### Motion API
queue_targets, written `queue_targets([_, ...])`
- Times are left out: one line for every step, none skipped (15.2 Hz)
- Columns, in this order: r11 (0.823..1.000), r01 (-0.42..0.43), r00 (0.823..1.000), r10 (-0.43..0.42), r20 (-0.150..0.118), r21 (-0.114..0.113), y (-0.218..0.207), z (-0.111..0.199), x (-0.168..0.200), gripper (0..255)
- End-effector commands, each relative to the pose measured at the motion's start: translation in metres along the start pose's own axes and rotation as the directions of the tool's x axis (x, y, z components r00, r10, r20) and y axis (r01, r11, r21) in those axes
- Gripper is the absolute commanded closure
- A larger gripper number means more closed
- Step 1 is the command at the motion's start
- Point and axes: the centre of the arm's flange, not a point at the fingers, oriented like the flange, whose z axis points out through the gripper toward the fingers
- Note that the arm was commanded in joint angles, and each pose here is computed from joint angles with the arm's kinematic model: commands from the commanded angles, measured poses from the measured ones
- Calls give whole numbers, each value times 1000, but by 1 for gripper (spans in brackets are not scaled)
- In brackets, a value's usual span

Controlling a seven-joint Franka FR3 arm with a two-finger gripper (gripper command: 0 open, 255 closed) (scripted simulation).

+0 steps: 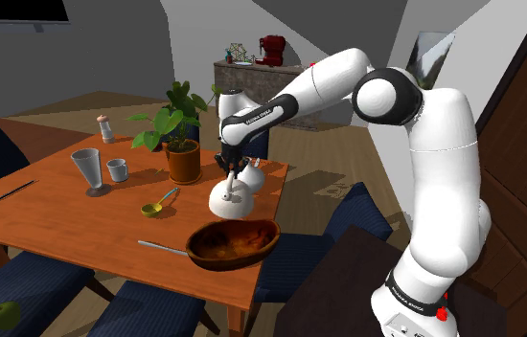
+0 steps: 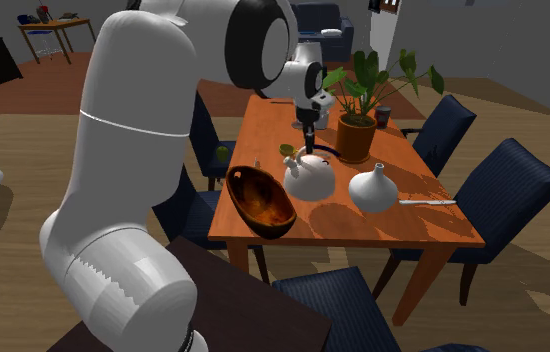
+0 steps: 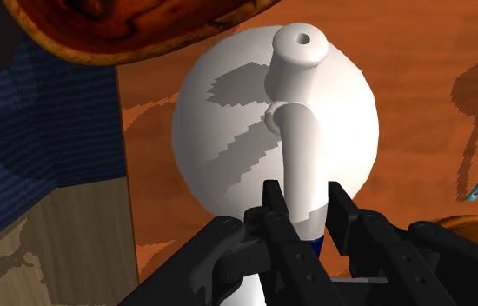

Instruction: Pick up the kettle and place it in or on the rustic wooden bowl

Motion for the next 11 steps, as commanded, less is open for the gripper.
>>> queue_targets([1000, 0, 1000, 0, -1, 2, 0, -12, 0, 255])
queue_targets([1000, 0, 1000, 0, -1, 2, -1, -17, 0, 255])
queue_targets([1000, 0, 1000, 0, -1, 2, -1, -22, 1, 255])
queue_targets([1000, 0, 1000, 0, -1, 2, -1, -28, 1, 255])
queue_targets([1000, 0, 1000, 0, -1, 2, -1, -33, 2, 255])
queue_targets([1000, 0, 1000, 0, -1, 2, -1, -38, 2, 255])
queue_targets([1000, 0, 1000, 0, -1, 2, -2, -43, 3, 255])
queue_targets([1000, 0, 1000, 0, -1, 2, -2, -49, 3, 255])
queue_targets([1000, 0, 1000, 0, -1, 2, -2, -54, 4, 255])
queue_targets([1000, 0, 1000, 0, -1, 2, -2, -59, 4, 255])
queue_targets([1000, 0, 1000, 0, -1, 2, -2, -64, 5, 255])
